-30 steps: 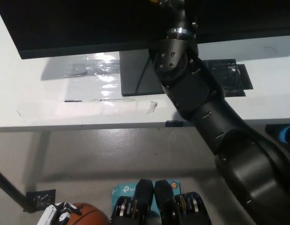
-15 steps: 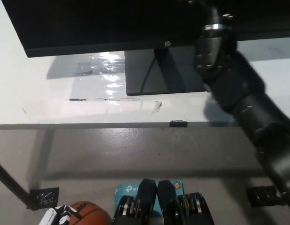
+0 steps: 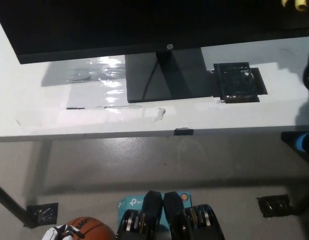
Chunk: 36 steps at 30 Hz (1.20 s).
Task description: The robot uses its right hand to pick up the cloth kept in the middle of the desk and use it to wipe the monitor in the middle of the desk by swiping its screen twice
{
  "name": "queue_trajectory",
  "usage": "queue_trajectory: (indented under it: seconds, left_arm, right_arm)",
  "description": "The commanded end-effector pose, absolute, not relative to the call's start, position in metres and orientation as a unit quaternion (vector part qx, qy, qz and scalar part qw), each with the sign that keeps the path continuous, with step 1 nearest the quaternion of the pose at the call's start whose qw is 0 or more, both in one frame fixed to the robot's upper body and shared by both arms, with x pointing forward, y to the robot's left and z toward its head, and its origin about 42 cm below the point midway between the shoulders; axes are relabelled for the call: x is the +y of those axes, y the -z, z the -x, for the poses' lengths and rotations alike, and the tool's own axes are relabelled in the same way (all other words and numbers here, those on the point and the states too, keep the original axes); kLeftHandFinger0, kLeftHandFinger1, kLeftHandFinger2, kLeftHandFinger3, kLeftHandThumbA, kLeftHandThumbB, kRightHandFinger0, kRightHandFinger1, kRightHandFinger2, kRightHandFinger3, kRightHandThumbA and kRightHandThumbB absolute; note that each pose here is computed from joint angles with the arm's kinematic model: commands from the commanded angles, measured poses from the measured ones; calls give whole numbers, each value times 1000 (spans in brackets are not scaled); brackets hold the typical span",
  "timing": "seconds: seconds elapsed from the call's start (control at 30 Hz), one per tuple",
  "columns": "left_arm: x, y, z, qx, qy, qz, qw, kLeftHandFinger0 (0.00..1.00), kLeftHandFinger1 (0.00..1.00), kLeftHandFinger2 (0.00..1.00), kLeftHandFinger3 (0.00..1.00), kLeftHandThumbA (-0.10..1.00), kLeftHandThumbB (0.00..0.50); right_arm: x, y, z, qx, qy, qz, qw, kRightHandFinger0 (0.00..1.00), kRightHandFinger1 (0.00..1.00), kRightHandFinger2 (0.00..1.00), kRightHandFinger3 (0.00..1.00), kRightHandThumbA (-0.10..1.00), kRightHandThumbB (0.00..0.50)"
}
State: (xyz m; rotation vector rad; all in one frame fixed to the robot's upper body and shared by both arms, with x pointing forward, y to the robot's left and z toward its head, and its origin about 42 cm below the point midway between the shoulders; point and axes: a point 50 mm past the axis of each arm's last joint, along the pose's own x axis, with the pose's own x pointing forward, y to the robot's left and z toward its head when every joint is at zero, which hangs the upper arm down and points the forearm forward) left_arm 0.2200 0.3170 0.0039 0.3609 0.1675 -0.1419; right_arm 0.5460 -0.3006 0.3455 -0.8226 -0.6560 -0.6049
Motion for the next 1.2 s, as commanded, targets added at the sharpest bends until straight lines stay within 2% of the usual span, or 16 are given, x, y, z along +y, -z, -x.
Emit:
queue_trajectory:
  seconds: [0.0,0.03,0.07,0.2,0.23,0.4,0.5,0.53,0.57,0.63,0.7,0.97,1.07,1.1,1.13,1.17]
  left_arm:
    - [321,-8,-218,63,67,-182,979,0,0,0,25,765,500]
    - [322,-8,-218,62,67,-183,979,0,0,0,25,767,500]
    - [321,-8,-218,62,66,-178,980,0,0,0,25,758,500]
    - [320,-9,-220,67,68,-171,981,0,0,0,26,743,500]
    - [320,-10,-220,63,70,-179,979,0,0,0,26,767,500]
    - [320,-12,-219,61,71,-188,978,0,0,0,24,789,500]
    - [319,-11,-220,63,72,-184,978,0,0,0,29,793,500]
    - [319,-12,-220,63,73,-187,978,0,0,0,31,793,500]
    - [319,-12,-220,64,75,-188,977,0,0,0,32,796,500]
    - [318,-12,-221,63,76,-191,977,0,0,0,36,803,500]
    - [319,-11,-221,57,80,-198,975,0,0,0,51,824,500]
    - [313,-13,-225,52,92,-201,974,0,0,0,62,829,500]
    - [309,-12,-225,49,99,-200,973,0,0,1,78,815,500]
    - [307,-13,-225,47,102,-204,973,0,0,0,83,831,500]
    - [306,-13,-225,46,102,-205,972,0,0,0,84,832,500]
    - [306,-13,-225,50,103,-206,972,0,0,0,79,843,500]
  right_arm:
    - [-294,-383,-547,-350,287,368,812,0,0,271,40,-100,17]
    - [-292,-383,-547,-351,287,367,813,0,0,267,27,-100,17]
    - [-288,-384,-547,-354,285,366,812,0,0,236,140,-100,31]
    - [-278,-386,-549,-358,279,358,816,0,0,154,155,-100,0]
    - [-264,-389,-550,-369,266,360,814,0,0,153,248,-100,0]
    - [-236,-398,-554,-376,258,358,815,0,0,142,172,-100,0]
    - [-223,-404,-556,-380,252,356,816,0,0,138,208,-100,5]
    - [-209,-412,-558,-376,246,357,819,0,0,142,356,-100,26]
    - [-204,-413,-559,-374,244,362,818,0,0,133,414,-100,65]
    - [-191,-418,-560,-377,234,368,817,0,0,112,390,-100,83]
    - [-177,-420,-563,-381,226,371,816,0,0,88,339,-100,70]
    - [-116,-416,-563,-405,184,373,814,0,0,10,386,-100,73]
    - [-88,-413,-561,-405,154,373,820,0,0,4,349,-100,24]
    - [-76,-412,-560,-402,147,380,820,0,0,8,293,-100,6]
    - [-71,-412,-559,-401,143,383,820,0,0,9,290,-100,6]
    - [-58,-411,-557,-403,132,381,822,0,0,12,359,-100,47]
